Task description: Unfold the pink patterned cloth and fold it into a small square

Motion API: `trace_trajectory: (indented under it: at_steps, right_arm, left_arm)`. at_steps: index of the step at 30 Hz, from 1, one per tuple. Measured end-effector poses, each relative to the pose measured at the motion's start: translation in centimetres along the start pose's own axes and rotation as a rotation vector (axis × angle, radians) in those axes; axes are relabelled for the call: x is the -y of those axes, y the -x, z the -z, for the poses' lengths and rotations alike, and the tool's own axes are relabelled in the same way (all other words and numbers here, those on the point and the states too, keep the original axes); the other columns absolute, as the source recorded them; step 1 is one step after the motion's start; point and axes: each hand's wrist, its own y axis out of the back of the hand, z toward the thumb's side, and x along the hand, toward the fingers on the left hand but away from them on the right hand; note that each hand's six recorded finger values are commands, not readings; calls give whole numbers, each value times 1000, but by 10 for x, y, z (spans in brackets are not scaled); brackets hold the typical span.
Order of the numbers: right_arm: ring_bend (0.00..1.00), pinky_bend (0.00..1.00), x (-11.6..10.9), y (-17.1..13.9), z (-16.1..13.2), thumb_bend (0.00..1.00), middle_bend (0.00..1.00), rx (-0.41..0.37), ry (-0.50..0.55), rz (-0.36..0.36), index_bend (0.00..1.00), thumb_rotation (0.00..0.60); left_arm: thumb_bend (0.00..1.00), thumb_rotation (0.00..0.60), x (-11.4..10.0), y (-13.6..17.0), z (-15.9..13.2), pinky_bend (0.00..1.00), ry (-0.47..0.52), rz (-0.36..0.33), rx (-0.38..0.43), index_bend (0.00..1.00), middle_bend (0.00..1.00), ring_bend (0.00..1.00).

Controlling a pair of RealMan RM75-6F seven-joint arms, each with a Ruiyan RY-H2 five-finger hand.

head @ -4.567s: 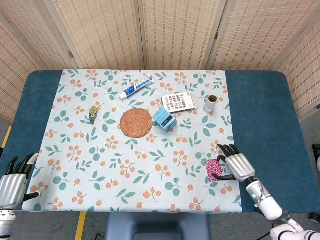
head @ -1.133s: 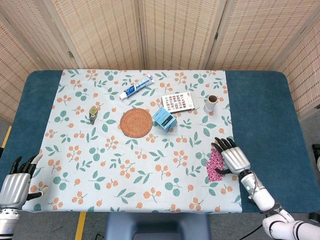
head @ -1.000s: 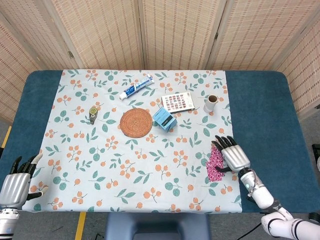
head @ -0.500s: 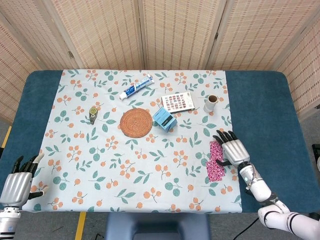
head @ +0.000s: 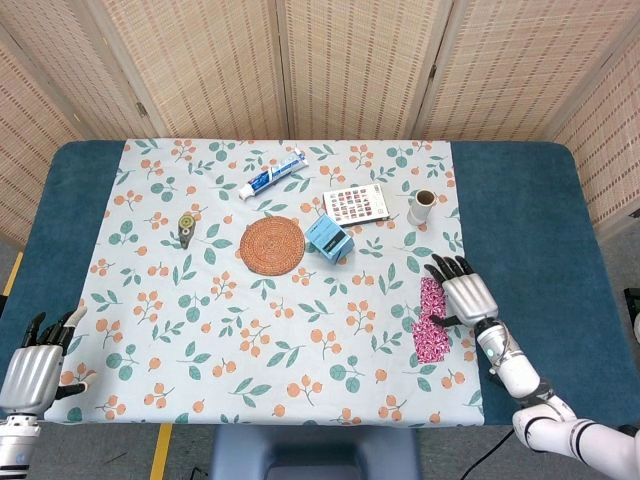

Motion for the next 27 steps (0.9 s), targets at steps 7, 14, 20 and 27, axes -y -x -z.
trace_trajectory:
  at_steps: [7, 14, 20, 27]
  right_arm:
    - [0, 0, -3, -17, 1, 262, 0, -7, 11, 17, 80, 442]
    - [0, 0, 2, -33, -18, 262, 0, -66, 33, 6, 80, 442]
    - [0, 0, 8, -33, -29, 262, 0, -87, 34, -12, 80, 442]
    - [0, 0, 10, -27, -30, 262, 0, -81, 34, -16, 80, 442]
  left_arm:
    - [190, 600, -2, 2, -1, 0, 3, -7, 5, 104, 172, 263]
    - [190, 600, -3, 3, -3, 0, 5, -12, 13, 104, 172, 263]
    - [190, 600, -2, 6, 0, 0, 7, -11, 7, 104, 172, 264]
    - [190, 600, -1, 7, 3, 0, 10, -11, 1, 104, 173, 264]
